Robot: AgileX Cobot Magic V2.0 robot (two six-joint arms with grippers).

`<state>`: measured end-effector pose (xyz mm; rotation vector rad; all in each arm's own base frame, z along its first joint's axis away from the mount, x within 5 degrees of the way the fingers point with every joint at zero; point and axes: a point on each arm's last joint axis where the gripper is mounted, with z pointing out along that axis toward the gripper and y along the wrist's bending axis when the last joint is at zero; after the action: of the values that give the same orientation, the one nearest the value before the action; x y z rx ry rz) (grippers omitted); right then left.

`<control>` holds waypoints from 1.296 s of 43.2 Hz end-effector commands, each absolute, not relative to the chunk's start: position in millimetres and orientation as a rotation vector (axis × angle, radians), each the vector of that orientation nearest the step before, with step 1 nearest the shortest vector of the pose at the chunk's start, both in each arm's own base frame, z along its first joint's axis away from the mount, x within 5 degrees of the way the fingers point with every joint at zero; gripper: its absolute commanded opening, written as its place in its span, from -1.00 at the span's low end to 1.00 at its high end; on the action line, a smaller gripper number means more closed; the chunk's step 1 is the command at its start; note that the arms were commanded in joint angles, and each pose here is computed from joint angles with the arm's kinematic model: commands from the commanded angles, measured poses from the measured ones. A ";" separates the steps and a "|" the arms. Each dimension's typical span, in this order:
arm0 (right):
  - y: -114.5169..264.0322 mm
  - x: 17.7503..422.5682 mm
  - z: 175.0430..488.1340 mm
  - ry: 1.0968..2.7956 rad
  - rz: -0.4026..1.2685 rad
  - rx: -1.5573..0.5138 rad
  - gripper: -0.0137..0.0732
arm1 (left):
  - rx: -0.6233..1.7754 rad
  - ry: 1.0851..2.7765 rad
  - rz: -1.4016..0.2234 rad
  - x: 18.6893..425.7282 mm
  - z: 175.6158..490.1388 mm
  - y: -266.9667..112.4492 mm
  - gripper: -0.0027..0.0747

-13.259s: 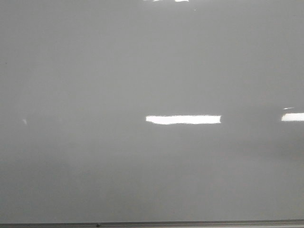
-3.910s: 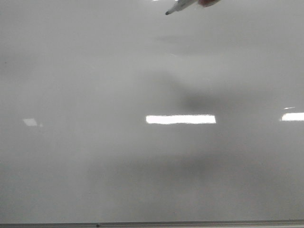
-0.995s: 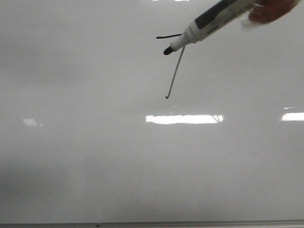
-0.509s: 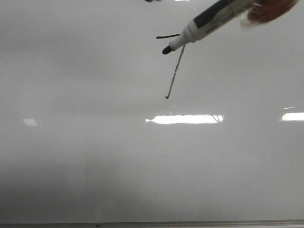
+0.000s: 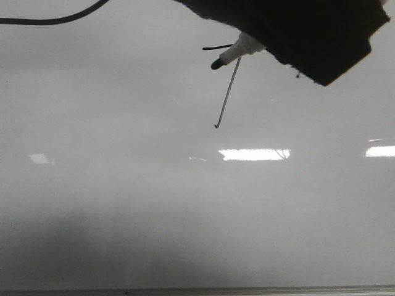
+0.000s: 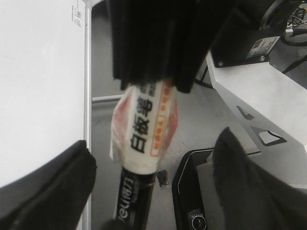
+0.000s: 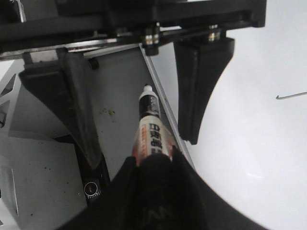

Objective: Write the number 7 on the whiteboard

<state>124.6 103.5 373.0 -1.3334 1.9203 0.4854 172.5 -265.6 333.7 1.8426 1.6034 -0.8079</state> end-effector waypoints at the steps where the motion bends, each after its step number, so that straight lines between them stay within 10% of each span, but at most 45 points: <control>1: 105.6 124.8 385.2 1.858 0.508 -1.274 -0.84 | 1.769 1.534 -0.851 166.0 358.5 -265.4 -0.07; 25: 105.6 124.9 385.3 1.858 0.508 -1.273 -0.82 | 1.765 1.533 -0.848 166.3 358.7 -265.5 -0.81; 40: 101.5 122.9 383.2 1.892 0.462 -1.321 0.57 | 1.783 1.531 -0.817 167.3 357.2 -264.5 -0.97; 56: 69.5 108.6 395.1 2.077 0.216 -1.093 0.64 | 1.700 1.922 -0.269 203.3 336.7 -230.3 -0.97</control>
<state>110.9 75.1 382.0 -1.1756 2.1121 0.2605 190.5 -245.5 317.6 1.8870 1.8228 -0.4167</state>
